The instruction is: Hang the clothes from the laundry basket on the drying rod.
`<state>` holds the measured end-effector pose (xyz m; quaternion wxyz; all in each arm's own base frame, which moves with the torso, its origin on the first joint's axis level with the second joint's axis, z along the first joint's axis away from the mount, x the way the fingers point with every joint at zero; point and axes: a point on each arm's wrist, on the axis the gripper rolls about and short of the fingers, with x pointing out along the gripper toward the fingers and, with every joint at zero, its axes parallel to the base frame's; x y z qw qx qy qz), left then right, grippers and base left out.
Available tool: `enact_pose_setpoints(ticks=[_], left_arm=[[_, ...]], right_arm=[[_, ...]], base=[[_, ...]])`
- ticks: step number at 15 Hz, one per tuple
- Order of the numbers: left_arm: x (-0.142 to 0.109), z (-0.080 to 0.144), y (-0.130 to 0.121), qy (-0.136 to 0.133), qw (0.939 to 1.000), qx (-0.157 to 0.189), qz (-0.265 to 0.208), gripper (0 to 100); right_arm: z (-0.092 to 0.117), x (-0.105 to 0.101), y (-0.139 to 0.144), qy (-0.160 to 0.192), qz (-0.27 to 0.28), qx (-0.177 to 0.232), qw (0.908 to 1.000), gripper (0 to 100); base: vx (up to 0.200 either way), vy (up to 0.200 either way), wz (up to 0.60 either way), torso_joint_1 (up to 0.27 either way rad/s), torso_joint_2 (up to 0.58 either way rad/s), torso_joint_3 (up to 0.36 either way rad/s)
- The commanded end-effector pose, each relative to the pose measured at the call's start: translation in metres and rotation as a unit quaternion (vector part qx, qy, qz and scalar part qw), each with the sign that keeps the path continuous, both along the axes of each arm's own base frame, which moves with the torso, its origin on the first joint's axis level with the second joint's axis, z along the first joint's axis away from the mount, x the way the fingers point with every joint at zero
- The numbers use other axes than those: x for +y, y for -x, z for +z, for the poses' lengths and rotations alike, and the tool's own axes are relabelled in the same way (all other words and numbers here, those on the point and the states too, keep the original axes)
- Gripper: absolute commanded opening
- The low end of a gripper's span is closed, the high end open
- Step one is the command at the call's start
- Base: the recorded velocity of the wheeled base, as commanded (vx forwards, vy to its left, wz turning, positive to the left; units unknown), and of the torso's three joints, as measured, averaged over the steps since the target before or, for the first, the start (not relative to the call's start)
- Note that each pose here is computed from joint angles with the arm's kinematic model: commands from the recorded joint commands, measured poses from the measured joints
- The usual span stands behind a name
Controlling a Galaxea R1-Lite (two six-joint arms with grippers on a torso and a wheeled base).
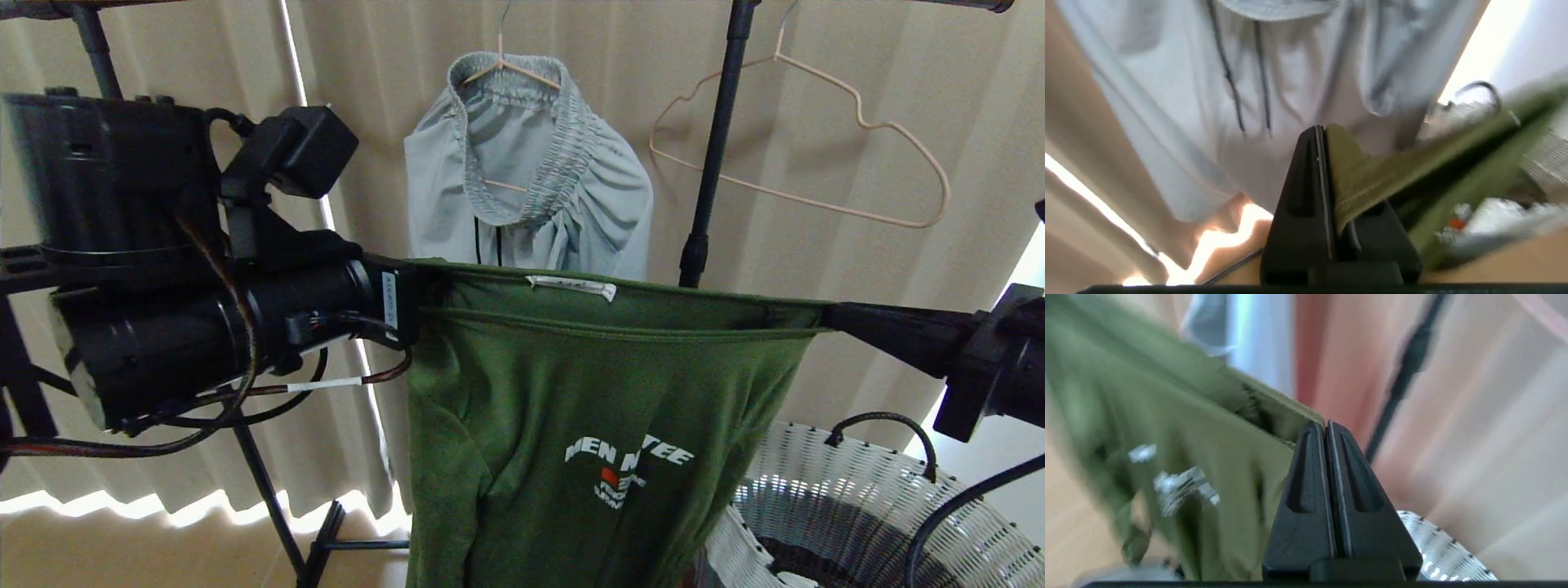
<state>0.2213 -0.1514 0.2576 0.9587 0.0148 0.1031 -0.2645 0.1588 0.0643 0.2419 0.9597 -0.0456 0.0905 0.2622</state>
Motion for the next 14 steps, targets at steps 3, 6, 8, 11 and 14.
enact_pose_setpoints(ticks=[3, 6, 8, 11, 14], left_arm=[[-0.010, -0.021, -0.024, -0.017, 0.9994, 0.026, 0.012, 0], [-0.013, -0.028, -0.033, -0.012, 0.9991, 0.036, 0.018, 0], [-0.017, -0.033, -0.041, -0.003, 0.9994, 0.028, 0.022, 0], [-0.014, -0.031, -0.039, 0.001, 0.9995, 0.023, 0.024, 0], [0.002, -0.010, -0.012, 0.001, 0.9996, 0.021, 0.018, 0]], right_arm=[[-0.007, 0.009, 0.027, 0.000, 0.070, -0.008, 0.9975, 0], [-0.009, 0.007, 0.037, -0.010, 0.114, -0.012, 0.9933, 0], [-0.011, 0.006, 0.038, -0.011, 0.122, -0.010, 0.9924, 0], [-0.011, 0.006, 0.035, -0.009, 0.117, -0.007, 0.9931, 0], [-0.008, 0.003, 0.021, -0.008, 0.087, -0.004, 0.9962, 0]], base=[[0.000, 0.000, 0.00, 0.000, 0.00, 0.000], [0.000, 0.000, 0.00, 0.000, 0.00, 0.000], [0.000, 0.000, 0.00, 0.000, 0.00, 0.000], [0.000, 0.000, 0.00, 0.000, 0.00, 0.000], [0.000, 0.000, 0.00, 0.000, 0.00, 0.000]])
